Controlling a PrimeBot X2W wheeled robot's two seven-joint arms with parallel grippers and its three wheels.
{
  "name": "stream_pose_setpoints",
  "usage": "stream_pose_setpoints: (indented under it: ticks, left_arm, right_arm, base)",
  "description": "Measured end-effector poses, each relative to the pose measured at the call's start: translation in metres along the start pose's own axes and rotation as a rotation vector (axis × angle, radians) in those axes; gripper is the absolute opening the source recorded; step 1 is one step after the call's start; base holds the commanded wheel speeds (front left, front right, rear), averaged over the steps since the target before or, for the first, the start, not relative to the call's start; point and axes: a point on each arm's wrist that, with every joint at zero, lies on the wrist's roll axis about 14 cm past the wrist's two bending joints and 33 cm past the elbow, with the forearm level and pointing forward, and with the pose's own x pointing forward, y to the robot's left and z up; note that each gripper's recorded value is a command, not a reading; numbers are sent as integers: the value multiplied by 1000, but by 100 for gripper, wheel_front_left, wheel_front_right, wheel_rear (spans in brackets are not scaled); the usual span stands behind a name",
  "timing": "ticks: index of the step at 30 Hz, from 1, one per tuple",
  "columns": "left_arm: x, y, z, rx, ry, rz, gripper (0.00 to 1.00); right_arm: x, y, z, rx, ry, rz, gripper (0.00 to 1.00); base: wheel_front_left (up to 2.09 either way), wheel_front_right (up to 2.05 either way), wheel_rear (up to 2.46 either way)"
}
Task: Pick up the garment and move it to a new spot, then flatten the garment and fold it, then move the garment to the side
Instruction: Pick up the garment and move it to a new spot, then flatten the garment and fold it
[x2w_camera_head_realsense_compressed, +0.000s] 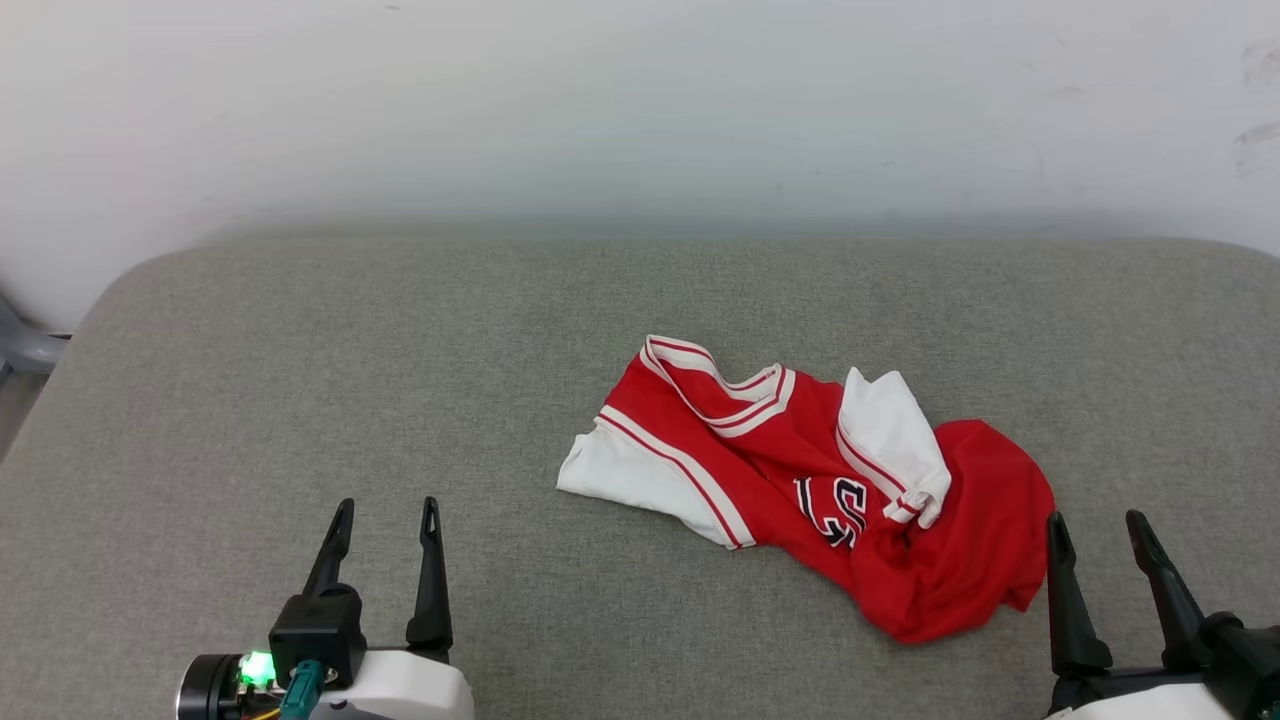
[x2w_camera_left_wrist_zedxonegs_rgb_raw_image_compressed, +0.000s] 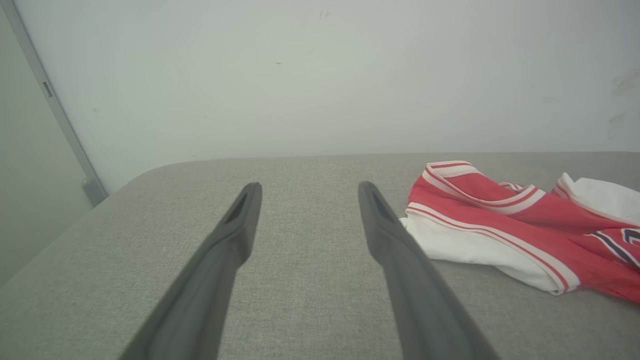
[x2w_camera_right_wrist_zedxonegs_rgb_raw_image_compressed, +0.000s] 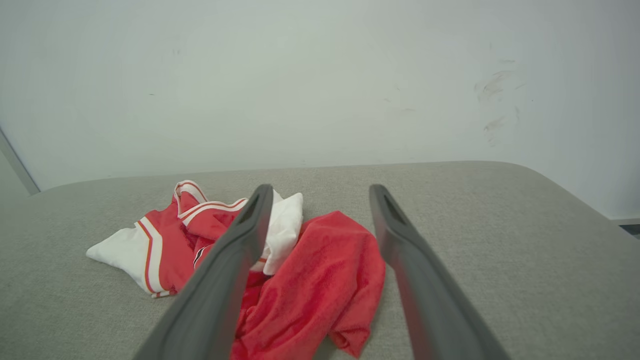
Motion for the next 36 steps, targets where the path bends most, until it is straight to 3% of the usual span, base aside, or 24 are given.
stream_pose_setpoints:
  ticks: [10,19,26,32,36]
  left_arm:
    - [-1,2,-2,9,7,0,100]
    - [4,1,-8,5,21,1,100]
    - [11,0,-11,4,30,0,100]
    - [16,0,-16,3,40,4,100]
    - [20,2,-18,4,46,11,100]
  right_arm:
    - [5,-4,5,-15,-16,-10,100]
    - [58,-11,80,-103,-249,16,100]
    - [111,-3,119,-206,-325,137,100]
    - [153,21,90,-271,-92,288,100]
    - [161,32,37,-301,213,367,100]
  base:
    - [0,0,0]
    - [0,0,0]
    - [0,0,0]
    - [0,0,0]
    - [0,0,0]
